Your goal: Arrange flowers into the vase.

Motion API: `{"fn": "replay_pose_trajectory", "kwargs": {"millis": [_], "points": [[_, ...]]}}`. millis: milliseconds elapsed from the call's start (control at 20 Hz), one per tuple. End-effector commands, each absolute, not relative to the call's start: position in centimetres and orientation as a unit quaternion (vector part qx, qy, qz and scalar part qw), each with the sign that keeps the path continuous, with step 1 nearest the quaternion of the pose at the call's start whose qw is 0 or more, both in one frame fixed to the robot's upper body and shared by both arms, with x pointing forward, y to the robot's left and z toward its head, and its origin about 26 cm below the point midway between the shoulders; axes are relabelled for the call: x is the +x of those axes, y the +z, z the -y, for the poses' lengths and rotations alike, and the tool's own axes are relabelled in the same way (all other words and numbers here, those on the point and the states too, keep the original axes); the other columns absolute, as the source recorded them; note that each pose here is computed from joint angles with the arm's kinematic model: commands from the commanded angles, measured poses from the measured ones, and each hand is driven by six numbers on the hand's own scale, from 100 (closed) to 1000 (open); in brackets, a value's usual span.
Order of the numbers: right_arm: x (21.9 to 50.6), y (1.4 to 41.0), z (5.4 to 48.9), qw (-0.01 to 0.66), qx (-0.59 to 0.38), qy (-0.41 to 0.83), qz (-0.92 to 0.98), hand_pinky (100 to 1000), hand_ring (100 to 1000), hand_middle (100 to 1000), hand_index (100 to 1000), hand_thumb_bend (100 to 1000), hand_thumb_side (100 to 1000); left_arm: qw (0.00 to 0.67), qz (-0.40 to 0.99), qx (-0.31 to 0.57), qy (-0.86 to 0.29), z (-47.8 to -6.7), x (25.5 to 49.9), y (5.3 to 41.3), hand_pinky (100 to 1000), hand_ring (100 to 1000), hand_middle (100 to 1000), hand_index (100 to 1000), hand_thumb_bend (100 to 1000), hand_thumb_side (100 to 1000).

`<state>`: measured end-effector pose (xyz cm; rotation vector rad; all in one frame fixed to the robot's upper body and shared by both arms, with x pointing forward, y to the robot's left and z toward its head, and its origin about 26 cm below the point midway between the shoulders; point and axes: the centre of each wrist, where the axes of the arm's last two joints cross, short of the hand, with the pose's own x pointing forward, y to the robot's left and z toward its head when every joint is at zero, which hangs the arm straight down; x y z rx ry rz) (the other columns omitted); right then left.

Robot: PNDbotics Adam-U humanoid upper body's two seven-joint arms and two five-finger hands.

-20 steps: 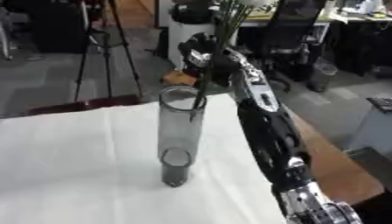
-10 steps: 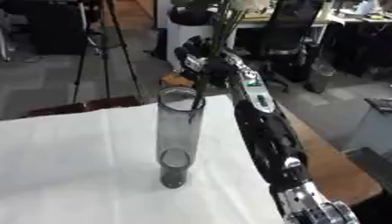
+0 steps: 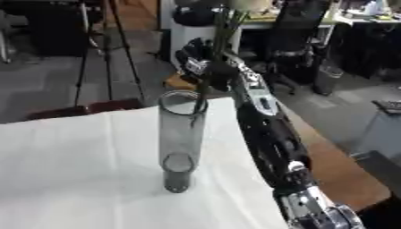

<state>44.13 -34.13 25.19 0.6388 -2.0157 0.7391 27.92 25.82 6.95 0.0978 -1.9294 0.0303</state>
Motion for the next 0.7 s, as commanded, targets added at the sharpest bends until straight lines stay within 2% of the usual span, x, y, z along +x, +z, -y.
{"fn": "replay_pose_trajectory", "kwargs": {"millis": [50,500,700], "points": [[44.25,26.59,33.96,0.426,0.249,0.316,0.811,100,100,100,117,100,110,0.56,0.828,0.038,0.009,-25.79,28.01,7.51,567,501,551,944,667,842],[44.88,26.08,33.3,0.422,0.245,0.342,0.803,100,100,100,128,100,109,0.56,0.828,0.037,0.008,-25.75,28.02,7.5,568,501,552,944,667,843],[44.98,25.9,33.13,0.42,0.239,0.349,0.803,100,100,100,157,100,149,0.56,0.828,0.037,0.008,-25.76,28.02,7.48,568,502,552,945,667,843]]}}
